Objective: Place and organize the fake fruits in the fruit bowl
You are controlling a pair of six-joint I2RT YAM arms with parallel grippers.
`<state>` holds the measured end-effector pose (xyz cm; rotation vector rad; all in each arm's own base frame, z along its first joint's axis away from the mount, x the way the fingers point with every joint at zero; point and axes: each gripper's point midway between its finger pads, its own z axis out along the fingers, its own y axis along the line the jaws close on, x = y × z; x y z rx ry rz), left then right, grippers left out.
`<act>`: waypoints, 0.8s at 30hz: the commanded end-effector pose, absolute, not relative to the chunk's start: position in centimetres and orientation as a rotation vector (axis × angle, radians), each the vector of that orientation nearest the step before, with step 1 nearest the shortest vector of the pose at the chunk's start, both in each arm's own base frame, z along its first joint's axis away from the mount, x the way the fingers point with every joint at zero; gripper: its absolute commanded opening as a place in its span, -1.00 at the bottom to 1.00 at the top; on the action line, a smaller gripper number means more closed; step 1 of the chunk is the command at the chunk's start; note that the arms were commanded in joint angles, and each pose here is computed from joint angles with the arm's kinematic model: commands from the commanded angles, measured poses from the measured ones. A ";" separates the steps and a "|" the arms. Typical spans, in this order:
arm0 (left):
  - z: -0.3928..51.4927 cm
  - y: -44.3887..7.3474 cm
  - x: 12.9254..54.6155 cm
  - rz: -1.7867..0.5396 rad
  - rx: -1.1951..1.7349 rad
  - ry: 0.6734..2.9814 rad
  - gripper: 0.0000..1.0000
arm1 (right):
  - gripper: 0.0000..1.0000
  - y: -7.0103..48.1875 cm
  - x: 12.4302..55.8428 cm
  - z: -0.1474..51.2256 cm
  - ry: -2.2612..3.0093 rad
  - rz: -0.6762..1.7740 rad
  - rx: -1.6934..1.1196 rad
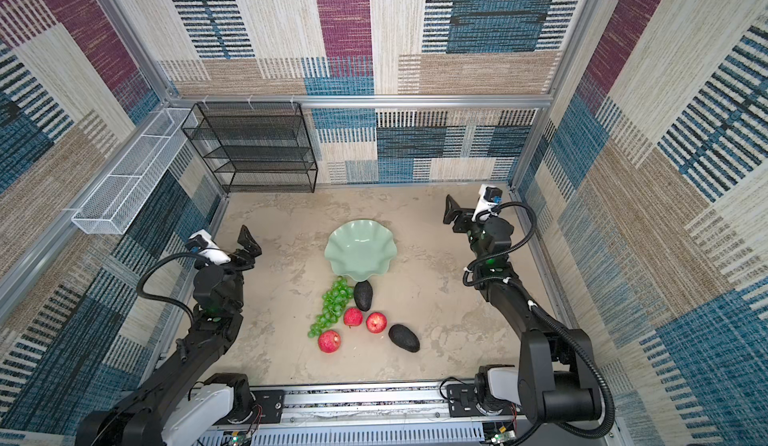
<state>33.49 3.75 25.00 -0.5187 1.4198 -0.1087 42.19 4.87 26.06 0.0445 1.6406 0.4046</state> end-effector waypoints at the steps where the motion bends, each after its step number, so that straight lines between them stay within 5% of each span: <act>1: 25.9 2.6 32.3 -0.372 -0.614 1.324 0.88 | 1.00 9.7 38.8 22.0 1.819 0.724 -0.089; 12: 22.1 -1.5 31.7 -0.399 -0.544 1.943 0.81 | 0.93 14.7 28.5 15.1 2.176 0.584 -0.161; 24: 21.4 -3.2 32.5 -0.479 -0.508 2.028 0.80 | 0.93 20.2 19.4 8.4 2.424 0.621 -0.308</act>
